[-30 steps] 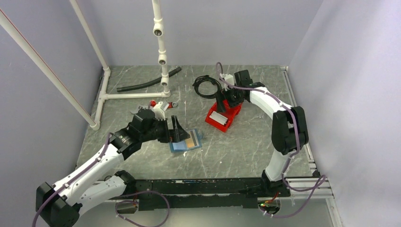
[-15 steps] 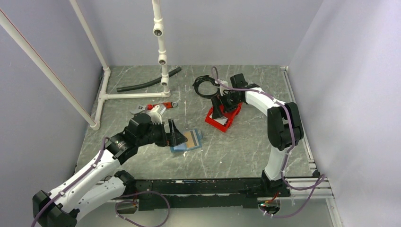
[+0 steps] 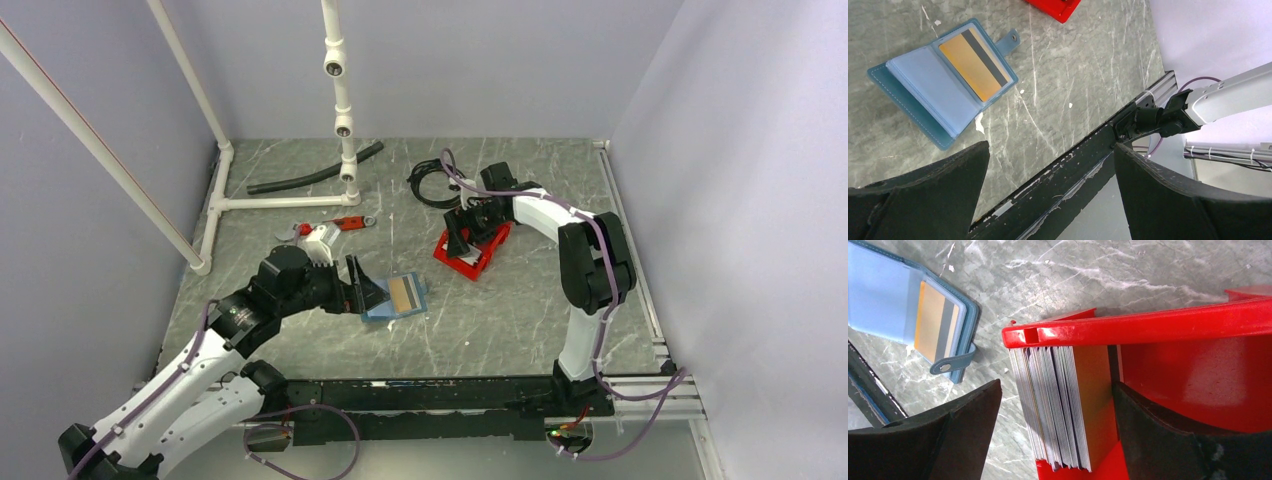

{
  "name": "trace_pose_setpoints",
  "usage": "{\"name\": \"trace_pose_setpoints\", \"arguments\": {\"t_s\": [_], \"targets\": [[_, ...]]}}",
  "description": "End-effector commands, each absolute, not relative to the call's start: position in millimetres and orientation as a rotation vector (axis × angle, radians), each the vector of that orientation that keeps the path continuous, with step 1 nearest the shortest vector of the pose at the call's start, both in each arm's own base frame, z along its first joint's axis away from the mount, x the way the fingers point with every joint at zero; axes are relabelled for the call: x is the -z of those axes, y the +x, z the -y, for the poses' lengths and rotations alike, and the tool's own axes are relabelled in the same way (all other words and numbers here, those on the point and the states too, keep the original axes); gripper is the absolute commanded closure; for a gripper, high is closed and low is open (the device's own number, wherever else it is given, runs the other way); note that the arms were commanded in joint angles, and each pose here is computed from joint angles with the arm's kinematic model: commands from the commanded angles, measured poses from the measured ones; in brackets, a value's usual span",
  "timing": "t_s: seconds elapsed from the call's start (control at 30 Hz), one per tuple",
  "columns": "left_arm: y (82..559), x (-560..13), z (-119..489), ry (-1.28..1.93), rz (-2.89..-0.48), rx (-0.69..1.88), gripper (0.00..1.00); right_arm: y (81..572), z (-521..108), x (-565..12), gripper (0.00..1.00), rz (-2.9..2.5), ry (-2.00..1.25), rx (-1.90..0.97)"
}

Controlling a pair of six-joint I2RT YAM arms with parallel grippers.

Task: Put the credit cards into the card holder
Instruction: Pick up the credit card from the storage box.

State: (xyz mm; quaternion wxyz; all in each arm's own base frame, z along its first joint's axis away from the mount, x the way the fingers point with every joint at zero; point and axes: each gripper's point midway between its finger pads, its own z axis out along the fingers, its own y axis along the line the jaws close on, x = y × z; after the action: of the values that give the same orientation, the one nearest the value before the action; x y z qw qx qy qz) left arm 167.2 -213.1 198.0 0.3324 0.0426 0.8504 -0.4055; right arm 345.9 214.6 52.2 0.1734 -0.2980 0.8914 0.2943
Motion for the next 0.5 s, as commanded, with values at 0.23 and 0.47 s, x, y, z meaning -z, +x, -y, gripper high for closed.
{"name": "trace_pose_setpoints", "arguments": {"t_s": [0.23, 0.47], "targets": [[167.8, -202.1, 209.7, 0.095, -2.205, 1.052, 0.01, 342.9, -223.7, -92.3, 0.32, -2.41, -0.868, -0.915], [168.8, -199.5, 211.3, 0.096, -2.212, 1.055, 0.01, 342.3, -223.4, -97.9, 0.43, -2.396, -0.869, -0.929]]}}
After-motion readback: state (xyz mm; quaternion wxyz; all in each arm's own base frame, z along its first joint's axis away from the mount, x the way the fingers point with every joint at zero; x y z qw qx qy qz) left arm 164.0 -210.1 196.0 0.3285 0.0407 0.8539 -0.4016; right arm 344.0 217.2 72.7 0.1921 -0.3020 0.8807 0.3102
